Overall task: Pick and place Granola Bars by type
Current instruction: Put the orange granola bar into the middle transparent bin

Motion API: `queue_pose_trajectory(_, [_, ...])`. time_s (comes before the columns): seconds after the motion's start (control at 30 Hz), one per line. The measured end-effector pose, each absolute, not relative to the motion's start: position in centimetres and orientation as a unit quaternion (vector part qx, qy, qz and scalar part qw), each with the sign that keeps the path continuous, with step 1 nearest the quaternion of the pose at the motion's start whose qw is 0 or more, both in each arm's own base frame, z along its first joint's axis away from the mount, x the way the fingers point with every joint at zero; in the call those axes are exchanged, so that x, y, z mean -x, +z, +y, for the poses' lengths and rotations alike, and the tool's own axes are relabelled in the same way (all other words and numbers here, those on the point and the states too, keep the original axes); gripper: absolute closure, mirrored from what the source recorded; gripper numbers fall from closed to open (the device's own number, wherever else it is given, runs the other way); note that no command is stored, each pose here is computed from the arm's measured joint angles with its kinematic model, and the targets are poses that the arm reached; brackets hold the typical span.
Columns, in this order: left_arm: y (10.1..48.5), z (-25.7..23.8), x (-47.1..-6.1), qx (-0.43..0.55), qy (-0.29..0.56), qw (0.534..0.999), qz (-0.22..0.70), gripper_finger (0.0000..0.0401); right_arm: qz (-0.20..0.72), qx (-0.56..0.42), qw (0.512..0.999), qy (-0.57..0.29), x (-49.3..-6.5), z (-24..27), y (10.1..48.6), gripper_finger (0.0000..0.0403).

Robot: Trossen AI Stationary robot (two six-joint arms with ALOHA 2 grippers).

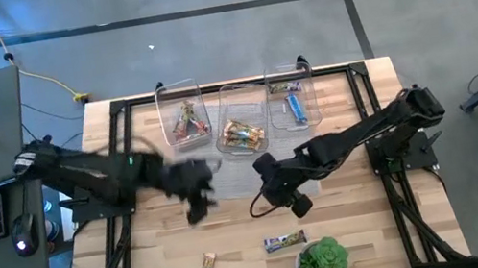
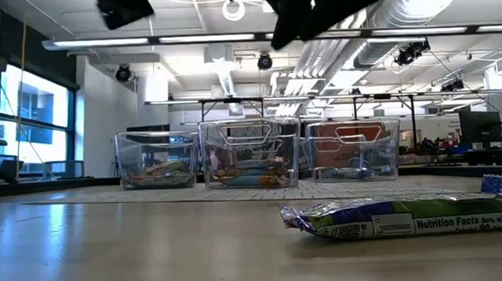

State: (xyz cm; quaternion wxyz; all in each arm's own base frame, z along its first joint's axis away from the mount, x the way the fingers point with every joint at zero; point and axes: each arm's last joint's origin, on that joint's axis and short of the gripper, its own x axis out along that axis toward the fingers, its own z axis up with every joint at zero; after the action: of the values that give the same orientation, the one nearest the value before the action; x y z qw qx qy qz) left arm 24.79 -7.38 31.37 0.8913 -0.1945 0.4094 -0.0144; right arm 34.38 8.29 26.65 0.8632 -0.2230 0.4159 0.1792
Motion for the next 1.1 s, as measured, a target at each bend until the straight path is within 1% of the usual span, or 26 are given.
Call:
queue_pose_trajectory(0.07, [30.4,-9.7,-24.5,0.238,-0.032,0.886,0.398,0.0201,0.408,0.215,0.874,0.155,-33.9,8.1,27.6,0.0215])
queue_pose_trajectory(0.13, [29.6,-11.8,-23.7,0.26,-0.041,0.881,0.393,0.0201,0.402,0.205,0.883,0.133,-33.6,7.9,28.3,0.0215])
queue_pose_trajectory(0.23, [28.0,-14.5,-22.5,0.29,-0.03,0.87,0.397,0.0201,0.389,0.192,0.894,0.112,-33.3,7.7,29.2,0.0215])
queue_pose_trajectory(0.37, [26.0,-17.1,-21.1,0.39,0.028,0.817,0.425,0.0201,0.381,0.19,0.898,0.112,-33.3,7.7,29.4,0.0215])
queue_pose_trajectory(0.43, [25.0,-18.2,-20.8,0.401,0.041,0.802,0.44,0.0201,0.381,0.19,0.898,0.112,-33.3,7.7,29.4,0.0215])
queue_pose_trajectory(0.53, [24.1,-19.9,-20.9,0.404,0.024,0.8,0.443,0.0201,0.38,0.183,0.9,0.109,-33.3,7.7,29.4,0.0215])
queue_pose_trajectory(0.67, [22.4,-21.4,-21.4,0.403,0.005,0.784,0.471,0.0201,0.384,0.153,0.905,0.097,-33.3,7.7,29.4,0.0215])
queue_pose_trajectory(0.77, [21.1,-22.0,-21.8,0.417,0.021,0.767,0.488,0.0201,0.385,0.151,0.905,0.096,-33.3,7.7,29.4,0.0215])
queue_pose_trajectory(0.83, [20.3,-21.9,-22.2,0.44,0.052,0.746,0.497,0.0201,0.385,0.15,0.906,0.096,-33.3,7.7,29.4,0.0215])
queue_pose_trajectory(1.03, [18.1,-22.0,-22.7,0.5,0.13,0.662,0.544,0.0201,0.379,0.148,0.908,0.1,-33.4,7.8,29.5,0.0215])
queue_pose_trajectory(1.1, [17.4,-21.9,-22.5,0.498,0.149,0.64,0.566,0.0201,0.378,0.149,0.908,0.099,-33.4,7.8,29.5,0.0215])
